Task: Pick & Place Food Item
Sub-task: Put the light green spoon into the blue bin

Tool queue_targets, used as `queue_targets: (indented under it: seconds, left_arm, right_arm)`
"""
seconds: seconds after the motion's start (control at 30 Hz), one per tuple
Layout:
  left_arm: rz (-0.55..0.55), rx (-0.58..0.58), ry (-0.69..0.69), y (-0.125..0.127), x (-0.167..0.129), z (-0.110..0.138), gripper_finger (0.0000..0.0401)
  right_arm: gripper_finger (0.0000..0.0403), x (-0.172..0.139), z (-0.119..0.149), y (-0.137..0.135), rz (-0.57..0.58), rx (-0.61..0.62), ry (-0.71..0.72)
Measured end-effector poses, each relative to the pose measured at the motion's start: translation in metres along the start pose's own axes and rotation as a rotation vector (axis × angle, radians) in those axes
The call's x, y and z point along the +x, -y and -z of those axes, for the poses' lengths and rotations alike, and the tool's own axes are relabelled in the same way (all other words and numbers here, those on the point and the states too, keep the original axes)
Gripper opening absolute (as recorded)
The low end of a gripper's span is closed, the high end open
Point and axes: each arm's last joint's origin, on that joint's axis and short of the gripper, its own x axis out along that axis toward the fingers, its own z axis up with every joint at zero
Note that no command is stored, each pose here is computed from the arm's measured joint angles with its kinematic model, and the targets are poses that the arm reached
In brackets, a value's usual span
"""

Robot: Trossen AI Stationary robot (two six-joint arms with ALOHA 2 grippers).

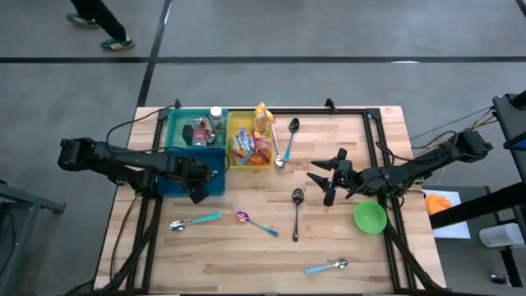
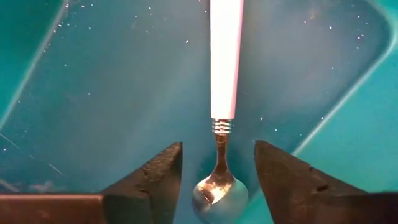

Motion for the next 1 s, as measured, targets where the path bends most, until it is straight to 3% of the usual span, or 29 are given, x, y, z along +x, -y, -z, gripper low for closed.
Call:
queue_targets:
  seconds: [0.17, 0.37, 0.6, 0.8, 1.0]
  left_arm:
    - [-0.001, 0.001, 0.000, 0.000, 0.000, 0.000, 0.0231]
    - [0.000, 0.027, -0.001, 0.002, -0.009, -0.004, 0.0235]
    - [-0.016, 0.032, -0.002, 0.005, -0.044, -0.017, 0.0236]
    - [0.043, 0.015, 0.060, 0.017, -0.077, -0.027, 0.0236]
    - [0.115, 0.042, 0.086, 0.040, -0.106, -0.016, 0.0236]
  right_arm:
    - [0.0206, 0.000, 0.000, 0.000, 0.000, 0.000, 0.000]
    - [0.0206, 0.000, 0.000, 0.000, 0.000, 0.000, 0.000]
    - [0.0206, 0.000, 0.000, 0.000, 0.000, 0.000, 0.000]
    - [0.0206, 0.000, 0.000, 0.000, 0.000, 0.000, 0.000]
    - [0.0206, 0.000, 0.000, 0.000, 0.000, 0.000, 0.000]
